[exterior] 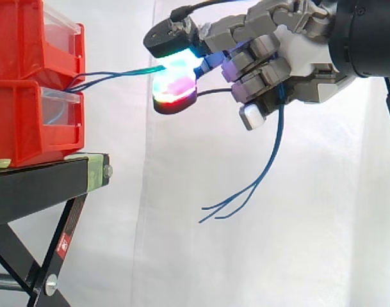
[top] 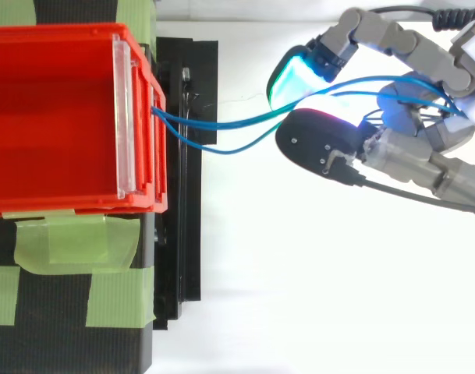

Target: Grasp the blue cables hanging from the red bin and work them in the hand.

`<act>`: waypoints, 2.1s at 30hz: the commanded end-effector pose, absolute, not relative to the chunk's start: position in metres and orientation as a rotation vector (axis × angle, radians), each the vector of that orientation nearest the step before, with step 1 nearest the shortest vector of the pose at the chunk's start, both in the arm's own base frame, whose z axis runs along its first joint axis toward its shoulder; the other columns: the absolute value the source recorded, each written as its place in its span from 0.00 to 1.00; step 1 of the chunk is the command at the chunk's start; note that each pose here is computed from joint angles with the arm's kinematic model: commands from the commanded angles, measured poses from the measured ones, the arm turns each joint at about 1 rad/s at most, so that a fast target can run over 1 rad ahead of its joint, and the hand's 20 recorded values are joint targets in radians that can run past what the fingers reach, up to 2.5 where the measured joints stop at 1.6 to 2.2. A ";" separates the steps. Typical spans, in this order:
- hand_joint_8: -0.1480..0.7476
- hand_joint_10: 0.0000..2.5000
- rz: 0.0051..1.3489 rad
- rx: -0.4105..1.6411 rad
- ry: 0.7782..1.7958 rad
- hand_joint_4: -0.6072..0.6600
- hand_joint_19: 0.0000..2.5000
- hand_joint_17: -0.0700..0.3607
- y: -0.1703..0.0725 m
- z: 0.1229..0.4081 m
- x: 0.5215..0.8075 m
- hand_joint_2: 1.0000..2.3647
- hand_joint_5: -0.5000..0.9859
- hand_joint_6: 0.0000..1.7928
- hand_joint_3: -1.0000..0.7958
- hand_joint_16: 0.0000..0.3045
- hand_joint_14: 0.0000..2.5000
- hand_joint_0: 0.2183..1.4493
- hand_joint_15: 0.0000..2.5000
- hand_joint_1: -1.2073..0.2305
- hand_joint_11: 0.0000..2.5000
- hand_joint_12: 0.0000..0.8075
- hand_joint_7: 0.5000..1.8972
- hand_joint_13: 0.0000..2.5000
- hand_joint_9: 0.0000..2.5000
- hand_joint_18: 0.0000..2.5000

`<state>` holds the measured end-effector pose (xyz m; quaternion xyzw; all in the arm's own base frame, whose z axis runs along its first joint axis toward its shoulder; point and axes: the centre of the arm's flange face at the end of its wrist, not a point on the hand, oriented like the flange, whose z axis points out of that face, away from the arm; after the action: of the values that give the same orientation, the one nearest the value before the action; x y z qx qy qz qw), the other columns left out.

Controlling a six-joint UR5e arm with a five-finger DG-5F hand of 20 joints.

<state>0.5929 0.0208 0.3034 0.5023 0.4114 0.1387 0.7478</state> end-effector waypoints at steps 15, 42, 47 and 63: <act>0.81 1.00 0.301 1.093 0.907 0.71 0.31 0.53 0.020 0.304 0.593 0.01 0.52 0.06 0.22 0.69 1.00 0.50 0.86 0.45 1.00 0.87 0.64 0.84 0.68 1.00; 0.81 1.00 0.293 1.092 0.909 0.71 0.31 0.53 0.019 0.304 0.593 0.02 0.57 0.02 0.46 0.69 1.00 0.60 0.86 0.42 1.00 0.87 0.66 0.84 0.68 1.00; 0.81 1.00 0.286 1.087 0.913 0.70 0.31 0.53 0.019 0.303 0.593 0.02 0.57 0.01 0.52 0.69 1.00 0.60 0.86 0.42 1.00 0.87 0.66 0.84 0.68 1.00; 0.81 1.00 0.287 1.088 0.913 0.72 0.31 0.53 0.019 0.303 0.593 0.00 0.55 0.03 0.77 0.69 1.00 0.65 0.86 0.39 1.00 0.87 0.63 0.84 0.68 1.00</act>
<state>0.5927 0.0184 0.3027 0.4976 0.4182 0.1308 0.7486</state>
